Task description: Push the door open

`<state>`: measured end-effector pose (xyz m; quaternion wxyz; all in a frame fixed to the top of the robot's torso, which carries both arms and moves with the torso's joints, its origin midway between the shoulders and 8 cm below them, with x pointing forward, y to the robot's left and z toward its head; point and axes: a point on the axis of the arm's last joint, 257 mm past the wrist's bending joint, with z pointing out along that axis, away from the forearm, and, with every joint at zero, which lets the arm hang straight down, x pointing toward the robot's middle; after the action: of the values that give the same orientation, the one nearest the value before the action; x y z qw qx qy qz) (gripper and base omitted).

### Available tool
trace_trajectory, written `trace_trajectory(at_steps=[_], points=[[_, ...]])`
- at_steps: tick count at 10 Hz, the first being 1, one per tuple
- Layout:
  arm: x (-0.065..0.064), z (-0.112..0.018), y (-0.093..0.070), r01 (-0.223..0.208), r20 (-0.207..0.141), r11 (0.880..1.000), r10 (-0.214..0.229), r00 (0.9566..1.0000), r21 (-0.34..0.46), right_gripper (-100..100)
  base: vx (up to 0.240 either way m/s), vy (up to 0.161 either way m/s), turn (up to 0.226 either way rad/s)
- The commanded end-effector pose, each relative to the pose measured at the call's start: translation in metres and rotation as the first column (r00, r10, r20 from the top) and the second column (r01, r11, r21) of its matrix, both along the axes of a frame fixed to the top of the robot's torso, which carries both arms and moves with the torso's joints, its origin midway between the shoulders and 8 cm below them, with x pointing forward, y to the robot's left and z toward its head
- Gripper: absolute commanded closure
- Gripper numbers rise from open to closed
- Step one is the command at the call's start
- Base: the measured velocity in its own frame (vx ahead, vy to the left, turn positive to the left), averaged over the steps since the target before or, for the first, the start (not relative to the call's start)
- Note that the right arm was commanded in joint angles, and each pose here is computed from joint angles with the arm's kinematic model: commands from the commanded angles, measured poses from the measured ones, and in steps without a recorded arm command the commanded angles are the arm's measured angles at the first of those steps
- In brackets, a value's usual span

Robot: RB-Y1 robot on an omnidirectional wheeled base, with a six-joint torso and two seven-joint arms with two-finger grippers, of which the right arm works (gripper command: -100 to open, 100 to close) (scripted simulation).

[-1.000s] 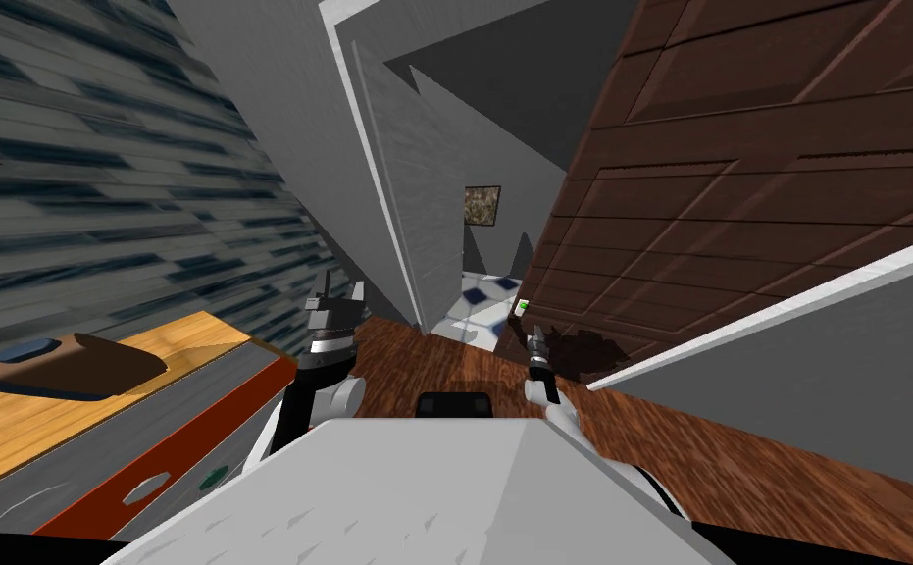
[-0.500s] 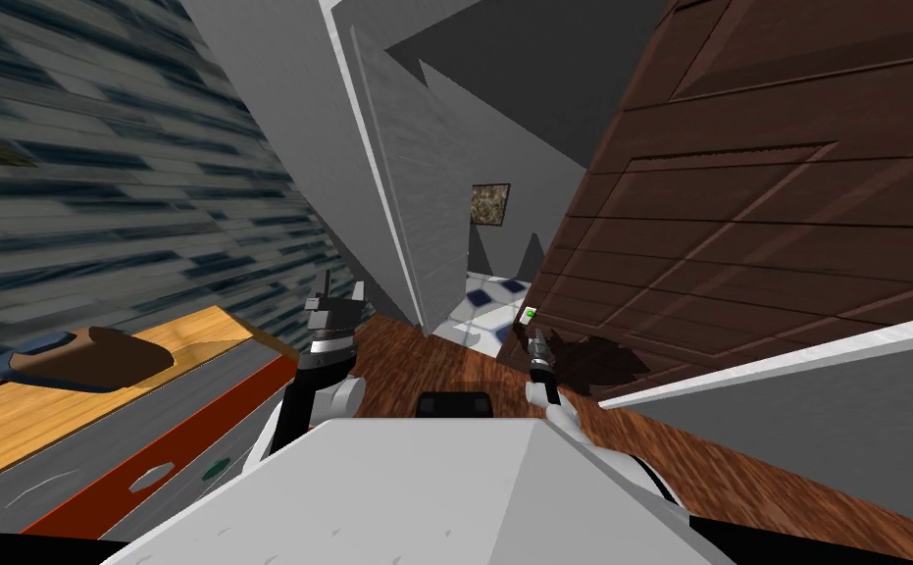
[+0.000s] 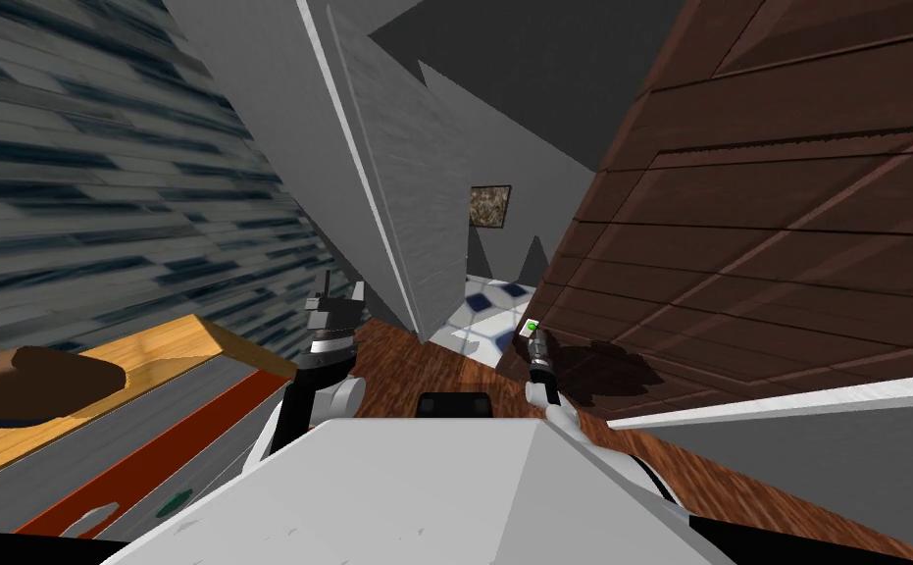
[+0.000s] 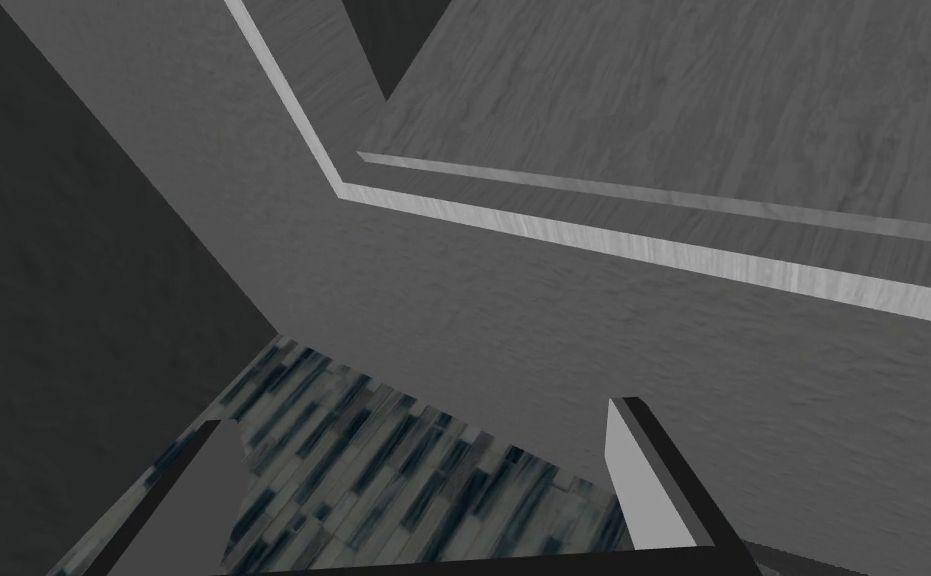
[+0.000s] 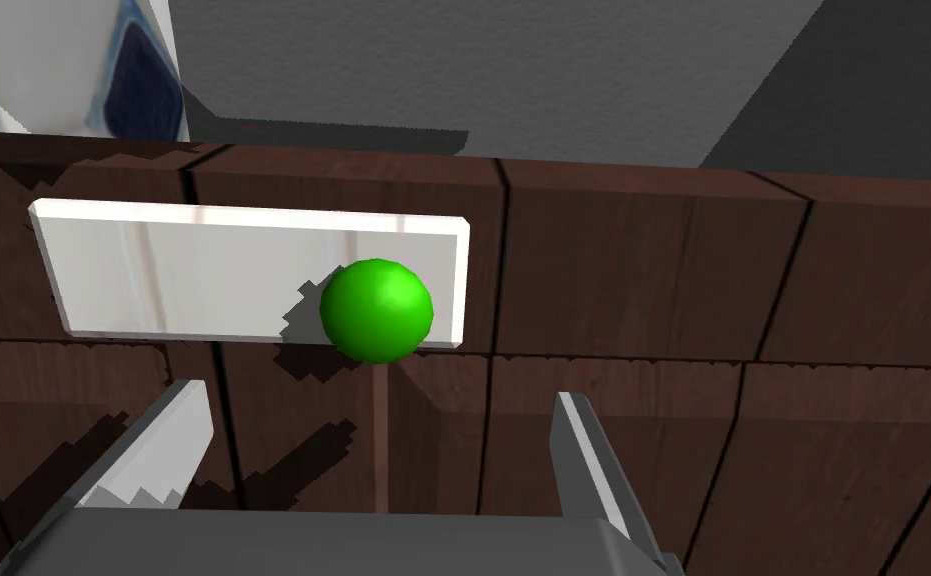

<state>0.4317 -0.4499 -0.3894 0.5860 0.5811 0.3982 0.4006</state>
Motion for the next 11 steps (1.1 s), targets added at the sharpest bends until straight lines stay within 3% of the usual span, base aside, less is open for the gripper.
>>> trace_trajectory(at_steps=[1,4,5,10,11], points=[[-0.0008,-0.0009,-0.0008,0.004,-0.001,1.0,-0.004,1.0,0.0,-100,0.207,-0.068,0.028],[-0.0012,-0.0014,-0.0012,0.007,-0.002,1.0,-0.007,1.0,0.001,-100,0.147,-0.067,0.018],[-0.0012,-0.0014,-0.0012,0.007,-0.002,1.0,-0.007,1.0,0.001,100,-0.014,0.013,-0.002],[-0.0012,-0.0014,-0.0012,0.007,-0.002,1.0,-0.007,1.0,0.001,100,-0.012,0.007,0.0],[-0.0022,-0.002,-0.0042,0.026,-0.004,1.0,-0.026,0.9997,0.0,100,0.097,-0.024,-0.045]])
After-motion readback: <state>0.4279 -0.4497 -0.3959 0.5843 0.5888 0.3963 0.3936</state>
